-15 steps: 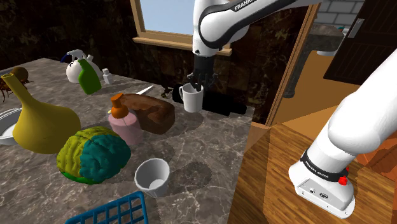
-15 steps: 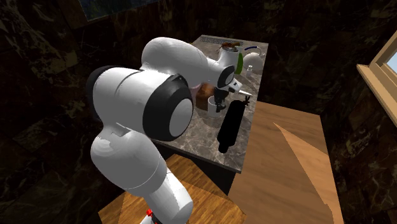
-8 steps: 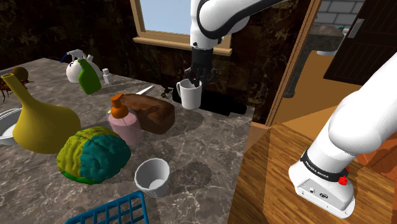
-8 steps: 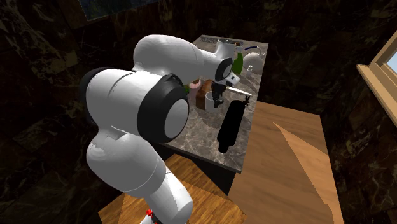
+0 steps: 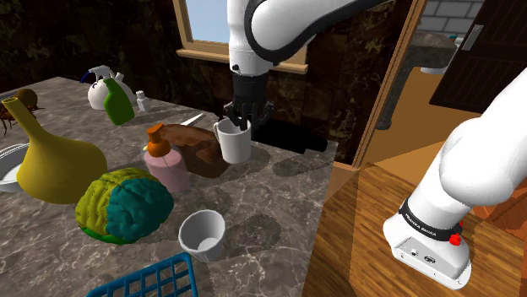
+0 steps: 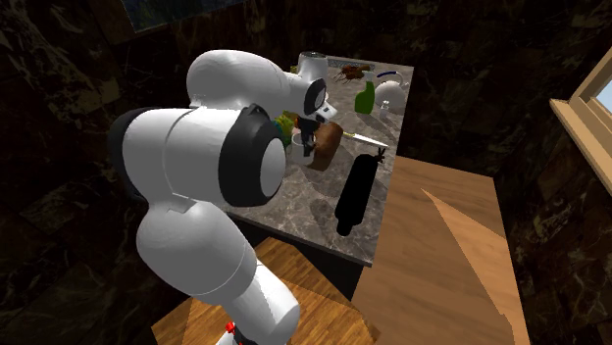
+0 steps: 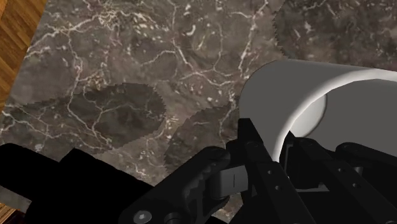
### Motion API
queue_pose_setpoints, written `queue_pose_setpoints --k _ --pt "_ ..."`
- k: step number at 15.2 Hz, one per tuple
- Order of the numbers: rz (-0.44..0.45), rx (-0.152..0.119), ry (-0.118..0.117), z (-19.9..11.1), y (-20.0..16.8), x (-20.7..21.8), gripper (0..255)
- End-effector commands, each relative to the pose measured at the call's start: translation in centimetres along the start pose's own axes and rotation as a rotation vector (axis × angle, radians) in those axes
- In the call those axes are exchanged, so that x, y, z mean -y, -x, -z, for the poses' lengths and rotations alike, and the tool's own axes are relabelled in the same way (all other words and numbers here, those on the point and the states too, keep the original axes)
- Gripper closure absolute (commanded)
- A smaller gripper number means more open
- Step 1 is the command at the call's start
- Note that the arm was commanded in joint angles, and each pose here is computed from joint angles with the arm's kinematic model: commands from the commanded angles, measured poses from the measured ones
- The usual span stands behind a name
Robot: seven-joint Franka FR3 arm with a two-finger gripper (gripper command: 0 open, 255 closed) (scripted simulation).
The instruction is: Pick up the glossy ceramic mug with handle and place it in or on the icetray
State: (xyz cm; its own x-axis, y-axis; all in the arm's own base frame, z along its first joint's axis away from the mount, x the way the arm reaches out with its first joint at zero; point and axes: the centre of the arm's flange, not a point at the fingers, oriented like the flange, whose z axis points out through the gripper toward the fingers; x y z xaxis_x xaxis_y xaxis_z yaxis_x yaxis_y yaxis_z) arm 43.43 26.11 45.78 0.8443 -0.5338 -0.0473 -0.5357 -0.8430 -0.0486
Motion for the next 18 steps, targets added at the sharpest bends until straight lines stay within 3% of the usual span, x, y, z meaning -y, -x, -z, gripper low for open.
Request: queue_pose_setpoints --k 1,18 --pt "-0.001 0.0 0.0 -0.2 2.0 1.8 255" --pt "-0.001 0.0 0.0 -0.6 19.7 15.6 255"
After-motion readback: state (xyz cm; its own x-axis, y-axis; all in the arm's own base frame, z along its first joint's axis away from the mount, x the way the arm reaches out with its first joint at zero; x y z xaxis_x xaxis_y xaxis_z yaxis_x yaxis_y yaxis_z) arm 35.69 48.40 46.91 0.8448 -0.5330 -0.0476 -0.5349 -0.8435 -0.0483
